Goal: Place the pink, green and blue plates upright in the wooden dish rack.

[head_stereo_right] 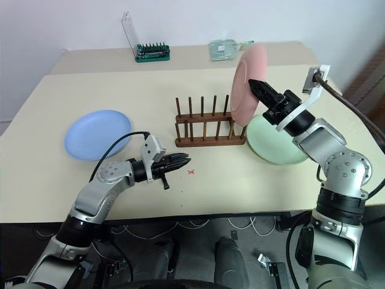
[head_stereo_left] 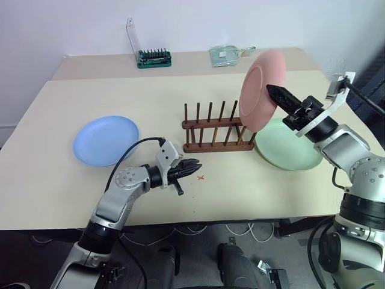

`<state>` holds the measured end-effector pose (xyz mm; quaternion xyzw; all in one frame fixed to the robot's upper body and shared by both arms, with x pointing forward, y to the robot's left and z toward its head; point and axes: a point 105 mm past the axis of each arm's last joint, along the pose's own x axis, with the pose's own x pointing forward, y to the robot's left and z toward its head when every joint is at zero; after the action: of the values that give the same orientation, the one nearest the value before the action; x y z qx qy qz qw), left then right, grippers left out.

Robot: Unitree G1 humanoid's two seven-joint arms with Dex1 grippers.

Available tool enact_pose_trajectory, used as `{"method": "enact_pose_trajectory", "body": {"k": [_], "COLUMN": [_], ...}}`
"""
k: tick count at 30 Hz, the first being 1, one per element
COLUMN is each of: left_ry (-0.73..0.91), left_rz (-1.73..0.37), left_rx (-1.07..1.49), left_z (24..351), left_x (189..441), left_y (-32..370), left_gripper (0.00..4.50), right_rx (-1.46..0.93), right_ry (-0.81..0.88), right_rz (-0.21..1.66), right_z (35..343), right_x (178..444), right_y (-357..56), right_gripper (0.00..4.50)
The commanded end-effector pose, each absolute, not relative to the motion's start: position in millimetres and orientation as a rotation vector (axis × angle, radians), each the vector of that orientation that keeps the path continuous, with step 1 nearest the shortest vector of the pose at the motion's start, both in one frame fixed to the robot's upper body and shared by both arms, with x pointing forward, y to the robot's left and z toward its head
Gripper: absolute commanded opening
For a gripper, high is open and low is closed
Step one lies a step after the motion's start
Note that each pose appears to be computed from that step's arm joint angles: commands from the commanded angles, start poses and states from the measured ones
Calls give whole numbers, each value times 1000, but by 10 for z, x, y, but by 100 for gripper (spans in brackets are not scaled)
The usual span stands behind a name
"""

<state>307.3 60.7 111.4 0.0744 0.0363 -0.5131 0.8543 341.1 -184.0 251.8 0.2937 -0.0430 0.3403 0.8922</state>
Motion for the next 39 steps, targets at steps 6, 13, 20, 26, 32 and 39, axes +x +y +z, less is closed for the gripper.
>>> {"method": "enact_pose_trajectory", "body": {"k": [6,13,20,26,32,39], "left_ry": [26,27,28,24,27,31], "left_rz": [-1083,-1093,-1114,-1186,-1209,-1194], "left_rx": [169,166,163,158,167,159], "left_z": [1256,1288,1333,1405,1437,1433], "left_x": [3072,3051,3029,3003,3005,3013], "left_y": [598,582,528,418,408,440], "left_gripper": [57,57,57,57,57,57], "right_rx": [560,411,-168,-558,-727,-777], "right_ry": [-141,-304,-81,283,380,396], "right_rz": [652,563,500,617,621,555], "right_z": [2600,2948,2611,1758,1342,1164], "right_x": [3425,3310,3003,2852,2918,3050], "right_y": [-1917,-2235,-2566,-2481,-2409,-2501], "right_gripper": [334,382,382,382,382,297]}}
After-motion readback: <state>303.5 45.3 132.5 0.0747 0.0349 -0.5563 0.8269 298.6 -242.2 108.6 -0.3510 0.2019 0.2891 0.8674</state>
